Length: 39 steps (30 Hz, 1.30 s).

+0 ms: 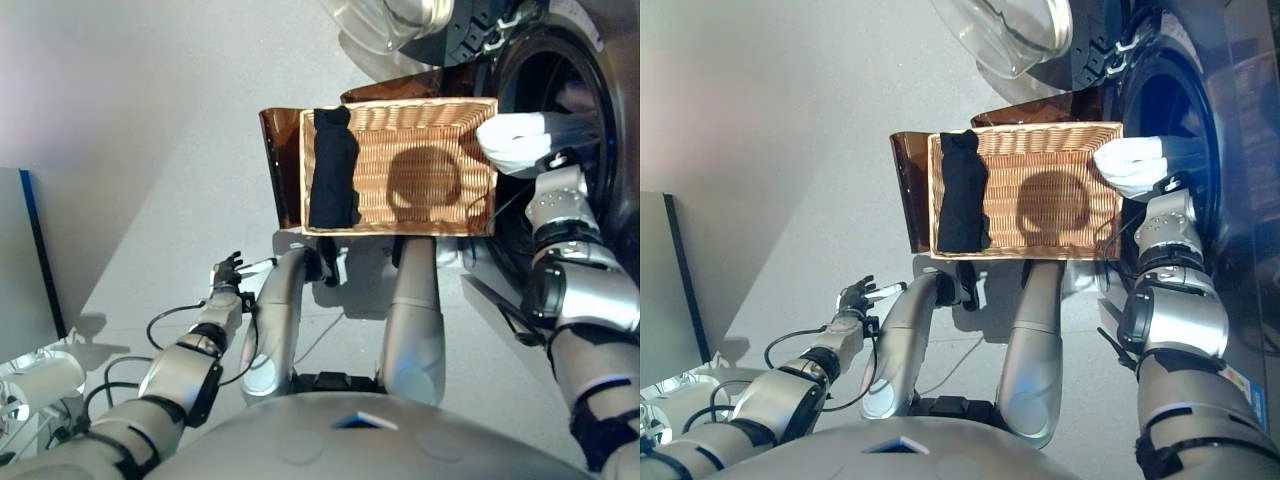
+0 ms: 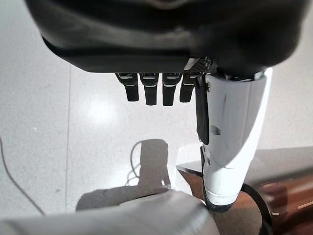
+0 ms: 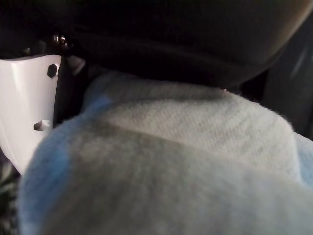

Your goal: Pick up the clothes and place them into the washing machine

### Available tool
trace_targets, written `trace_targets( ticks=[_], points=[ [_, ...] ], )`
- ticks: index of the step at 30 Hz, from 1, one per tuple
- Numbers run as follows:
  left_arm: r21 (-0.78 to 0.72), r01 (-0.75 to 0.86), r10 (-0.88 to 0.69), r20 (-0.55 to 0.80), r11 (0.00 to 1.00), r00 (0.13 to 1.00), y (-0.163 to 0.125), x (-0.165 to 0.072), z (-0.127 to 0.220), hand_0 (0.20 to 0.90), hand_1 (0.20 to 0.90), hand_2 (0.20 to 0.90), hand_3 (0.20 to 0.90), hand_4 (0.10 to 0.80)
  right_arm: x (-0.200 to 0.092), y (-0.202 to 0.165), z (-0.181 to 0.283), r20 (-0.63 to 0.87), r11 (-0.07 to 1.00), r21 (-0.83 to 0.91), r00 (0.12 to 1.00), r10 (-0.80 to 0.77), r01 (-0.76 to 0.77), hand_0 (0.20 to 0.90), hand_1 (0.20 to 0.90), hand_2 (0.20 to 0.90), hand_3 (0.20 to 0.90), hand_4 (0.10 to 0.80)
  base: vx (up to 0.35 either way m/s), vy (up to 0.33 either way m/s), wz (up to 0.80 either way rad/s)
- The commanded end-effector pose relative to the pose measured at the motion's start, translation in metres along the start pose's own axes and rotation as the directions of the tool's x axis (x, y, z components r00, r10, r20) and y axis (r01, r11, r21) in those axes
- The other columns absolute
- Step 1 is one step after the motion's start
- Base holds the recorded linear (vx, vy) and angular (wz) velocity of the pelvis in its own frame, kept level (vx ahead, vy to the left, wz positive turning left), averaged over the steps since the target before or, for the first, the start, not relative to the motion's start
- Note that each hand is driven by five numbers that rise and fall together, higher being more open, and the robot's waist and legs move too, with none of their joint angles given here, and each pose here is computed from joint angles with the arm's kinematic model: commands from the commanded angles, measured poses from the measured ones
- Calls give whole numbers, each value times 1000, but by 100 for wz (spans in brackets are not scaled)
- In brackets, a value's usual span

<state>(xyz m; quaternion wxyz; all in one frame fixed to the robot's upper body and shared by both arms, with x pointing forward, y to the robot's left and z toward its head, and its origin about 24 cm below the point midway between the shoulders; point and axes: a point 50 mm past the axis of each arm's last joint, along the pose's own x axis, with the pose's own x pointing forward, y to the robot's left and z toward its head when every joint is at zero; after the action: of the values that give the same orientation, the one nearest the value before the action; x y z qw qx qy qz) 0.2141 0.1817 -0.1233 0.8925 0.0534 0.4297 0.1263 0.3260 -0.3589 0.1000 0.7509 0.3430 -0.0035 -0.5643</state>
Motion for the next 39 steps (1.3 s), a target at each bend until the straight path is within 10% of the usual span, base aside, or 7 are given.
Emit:
trace_targets(
  ticks=[1, 39],
  points=[
    [61, -157, 161, -72, 986, 984, 47, -1, -31, 900, 900, 900, 900, 800, -10, 34, 75, 273, 981, 172, 961, 43, -93, 200, 200, 200, 200, 300, 40, 13, 2],
    [70, -127, 133, -97, 989, 986, 25, -4, -36, 900, 900, 900, 900, 800, 16, -46, 75, 171, 842, 391, 870, -463, 371, 200, 200, 200, 200, 300, 13, 12, -1]
  ],
)
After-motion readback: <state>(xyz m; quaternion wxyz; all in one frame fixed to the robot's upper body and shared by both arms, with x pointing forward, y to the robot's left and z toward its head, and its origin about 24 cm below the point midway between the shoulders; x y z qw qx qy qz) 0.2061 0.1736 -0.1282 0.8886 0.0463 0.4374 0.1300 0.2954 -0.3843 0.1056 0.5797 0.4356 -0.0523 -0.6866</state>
